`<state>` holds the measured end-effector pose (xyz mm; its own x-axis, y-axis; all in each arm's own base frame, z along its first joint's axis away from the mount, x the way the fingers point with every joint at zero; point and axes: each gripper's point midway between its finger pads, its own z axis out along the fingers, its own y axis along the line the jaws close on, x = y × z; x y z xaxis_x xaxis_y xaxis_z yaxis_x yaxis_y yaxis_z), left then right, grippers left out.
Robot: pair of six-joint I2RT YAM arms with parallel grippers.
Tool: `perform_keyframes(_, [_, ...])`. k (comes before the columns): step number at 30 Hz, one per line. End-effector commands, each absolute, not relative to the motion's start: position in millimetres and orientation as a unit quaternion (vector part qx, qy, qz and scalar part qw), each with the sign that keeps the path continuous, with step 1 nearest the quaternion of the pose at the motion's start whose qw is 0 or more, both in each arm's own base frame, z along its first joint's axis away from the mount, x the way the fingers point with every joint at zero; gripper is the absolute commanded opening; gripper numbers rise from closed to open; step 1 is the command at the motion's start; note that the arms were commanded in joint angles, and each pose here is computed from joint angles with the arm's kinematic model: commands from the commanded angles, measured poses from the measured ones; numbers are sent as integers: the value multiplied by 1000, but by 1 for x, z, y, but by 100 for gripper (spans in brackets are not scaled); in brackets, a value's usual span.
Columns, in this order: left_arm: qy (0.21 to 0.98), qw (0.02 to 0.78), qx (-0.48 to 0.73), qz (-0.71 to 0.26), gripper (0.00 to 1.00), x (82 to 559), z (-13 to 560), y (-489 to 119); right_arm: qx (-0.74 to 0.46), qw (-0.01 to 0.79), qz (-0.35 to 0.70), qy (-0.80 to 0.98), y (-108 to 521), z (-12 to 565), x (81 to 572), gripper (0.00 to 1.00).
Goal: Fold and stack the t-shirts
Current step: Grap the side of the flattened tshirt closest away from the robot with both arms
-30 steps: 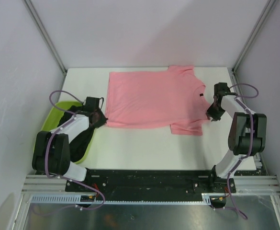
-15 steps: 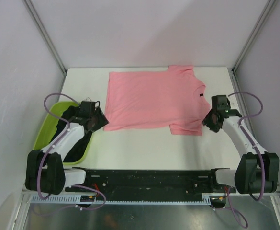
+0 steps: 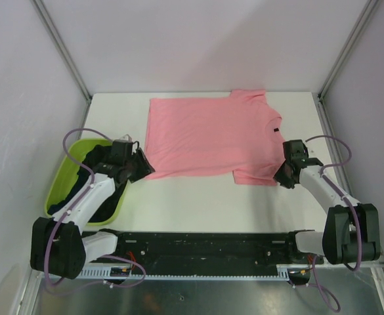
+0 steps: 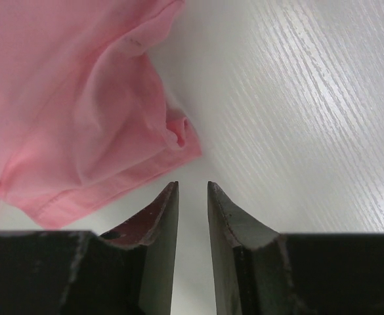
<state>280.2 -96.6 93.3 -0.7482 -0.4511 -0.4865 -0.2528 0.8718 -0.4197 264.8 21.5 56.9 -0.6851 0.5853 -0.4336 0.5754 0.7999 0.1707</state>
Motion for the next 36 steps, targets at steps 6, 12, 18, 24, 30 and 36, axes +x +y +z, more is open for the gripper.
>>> perform_keyframes(6, [917,314,-165,-185,51,280,112,-105,323,238,4,916,22,44,273,26])
perform_keyframes(12, [916,315,-164,-185,50,281,114,-106,319,224,-2,921,22,31,274,26])
perform_keyframes(18, [916,317,-163,-183,50,283,115,-106,320,211,-15,923,20,19,273,26])
perform_keyframes(24, [916,318,-161,-182,49,284,116,-105,323,213,-19,922,18,15,275,26])
perform_keyframes(30, [918,317,-160,-179,49,285,115,-104,327,230,-17,916,15,24,278,27])
perform_keyframes(36, [920,312,-159,-175,48,286,111,-104,333,233,-11,914,13,26,281,28])
